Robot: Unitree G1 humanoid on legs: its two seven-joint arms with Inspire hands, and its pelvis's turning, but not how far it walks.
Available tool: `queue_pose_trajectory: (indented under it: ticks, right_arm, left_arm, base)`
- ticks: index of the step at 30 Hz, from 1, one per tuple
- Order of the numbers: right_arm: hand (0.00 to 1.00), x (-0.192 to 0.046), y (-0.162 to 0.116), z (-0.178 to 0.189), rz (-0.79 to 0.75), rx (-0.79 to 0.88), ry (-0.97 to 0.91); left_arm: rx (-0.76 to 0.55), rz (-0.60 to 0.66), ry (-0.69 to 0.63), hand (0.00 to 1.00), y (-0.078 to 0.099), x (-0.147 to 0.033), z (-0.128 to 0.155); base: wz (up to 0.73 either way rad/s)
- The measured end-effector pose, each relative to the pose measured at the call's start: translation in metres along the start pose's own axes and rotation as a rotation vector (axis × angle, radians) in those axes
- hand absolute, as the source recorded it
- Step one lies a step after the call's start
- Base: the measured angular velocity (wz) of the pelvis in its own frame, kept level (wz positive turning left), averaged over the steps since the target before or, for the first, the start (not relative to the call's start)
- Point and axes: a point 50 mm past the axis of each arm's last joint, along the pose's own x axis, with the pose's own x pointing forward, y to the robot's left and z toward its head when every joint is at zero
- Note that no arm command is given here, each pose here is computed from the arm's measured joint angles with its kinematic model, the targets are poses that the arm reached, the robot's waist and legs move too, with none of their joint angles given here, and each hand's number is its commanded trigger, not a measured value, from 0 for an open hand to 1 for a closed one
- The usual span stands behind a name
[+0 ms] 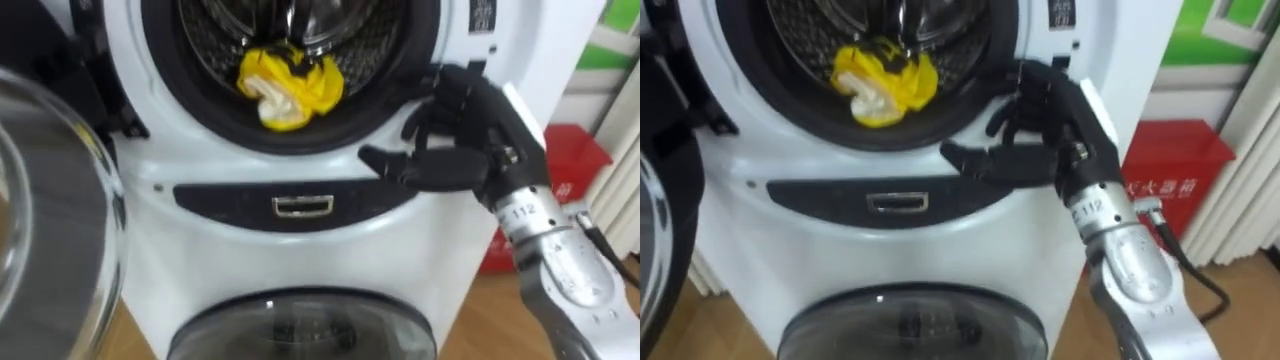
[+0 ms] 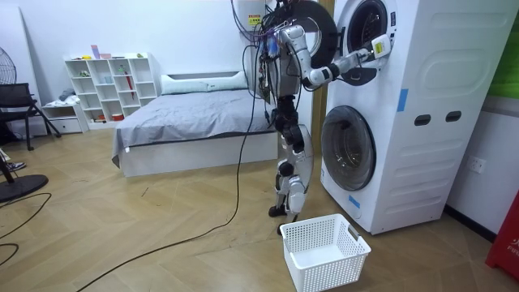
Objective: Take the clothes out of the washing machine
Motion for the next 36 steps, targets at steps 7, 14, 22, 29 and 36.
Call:
queue_pose_trajectory:
  ticks: [7,14,22,29,36]
  right_arm:
    - [0.0,0.0,0.0,-0.003,-0.008,0.009,0.027]
    - [0.0,0.0,0.007,-0.002,0.03,-0.049,0.018]
    - [0.0,-0.006,0.023,0.008,0.153,-0.012,-0.023]
    - [0.0,-0.025,0.037,0.005,0.268,0.039,-0.02]
    - [0.0,-0.04,0.064,0.001,0.502,0.098,0.022]
  left_arm:
    - [0.007,-0.015,0.006,0.0,-0.001,-0.001,-0.003]
    - [0.003,-0.019,0.054,0.0,-0.003,-0.003,-0.022]
    - [0.003,-0.031,0.078,0.0,-0.005,-0.006,-0.032]
    - [0.009,-0.029,0.031,0.0,-0.006,-0.005,-0.025]
    - [0.016,-0.026,0.028,0.0,-0.004,-0.006,-0.027]
  base:
    - [0.14]
    - [0.01]
    - [0.05]
    - [0.0]
    - [0.05]
